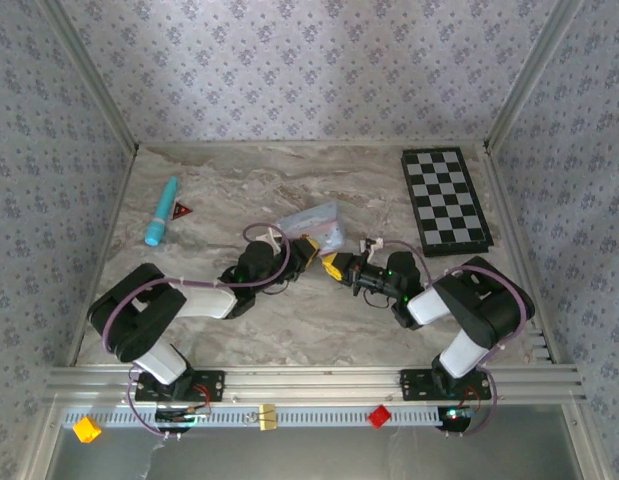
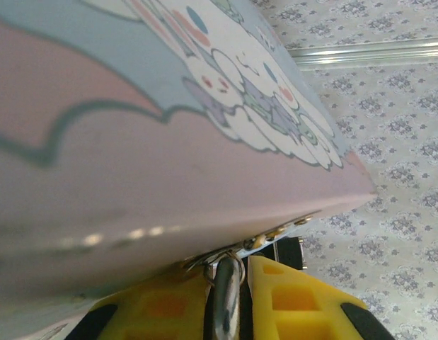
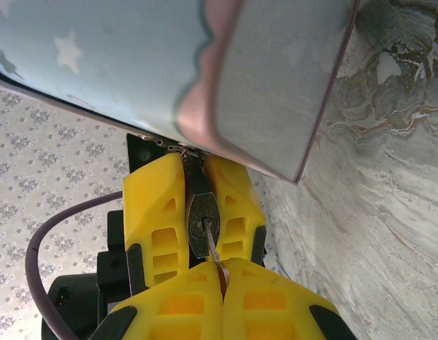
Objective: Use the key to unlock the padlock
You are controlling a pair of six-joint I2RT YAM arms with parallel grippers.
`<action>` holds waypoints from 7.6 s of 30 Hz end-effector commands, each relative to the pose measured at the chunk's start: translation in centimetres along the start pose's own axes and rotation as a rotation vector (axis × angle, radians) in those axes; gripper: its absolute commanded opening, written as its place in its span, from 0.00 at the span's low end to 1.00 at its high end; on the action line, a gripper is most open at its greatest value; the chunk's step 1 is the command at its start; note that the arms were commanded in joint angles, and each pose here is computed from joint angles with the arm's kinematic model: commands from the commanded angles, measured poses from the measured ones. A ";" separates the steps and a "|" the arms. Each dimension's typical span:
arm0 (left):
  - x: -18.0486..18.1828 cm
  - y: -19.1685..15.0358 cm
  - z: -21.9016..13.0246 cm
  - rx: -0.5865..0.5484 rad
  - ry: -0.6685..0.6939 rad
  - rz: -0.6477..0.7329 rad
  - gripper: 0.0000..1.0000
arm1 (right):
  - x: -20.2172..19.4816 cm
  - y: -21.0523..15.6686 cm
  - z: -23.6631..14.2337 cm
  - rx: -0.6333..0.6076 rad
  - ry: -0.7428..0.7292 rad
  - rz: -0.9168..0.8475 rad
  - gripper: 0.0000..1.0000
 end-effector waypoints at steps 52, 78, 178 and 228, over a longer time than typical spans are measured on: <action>-5.9 -5.5 -0.2 0.280 -0.223 0.146 0.00 | -0.1 2.6 -1.7 -0.134 0.019 -0.078 0.00; -6.8 -6.1 0.7 0.316 -0.254 0.147 0.00 | -0.8 2.1 -0.2 -0.113 -0.002 -0.097 0.00; 7.9 -0.2 -10.1 0.122 0.402 0.023 0.00 | -7.8 -11.3 7.8 -0.130 -0.421 -2.140 0.36; 5.7 -0.1 -9.5 0.104 0.316 0.038 0.00 | -7.7 -10.1 7.8 -0.267 -0.376 -1.914 0.20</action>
Point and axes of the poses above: each hand's point on the last joint's axis, 136 mm out from that joint toward the fingers, its own z axis out along the fingers, its own x axis along the line the jaws close on, y = z × x, the point moved 5 cm from there along -z, back along the fingers, and after that the axes turned 8 degrees about z, right-handed, at the moved point
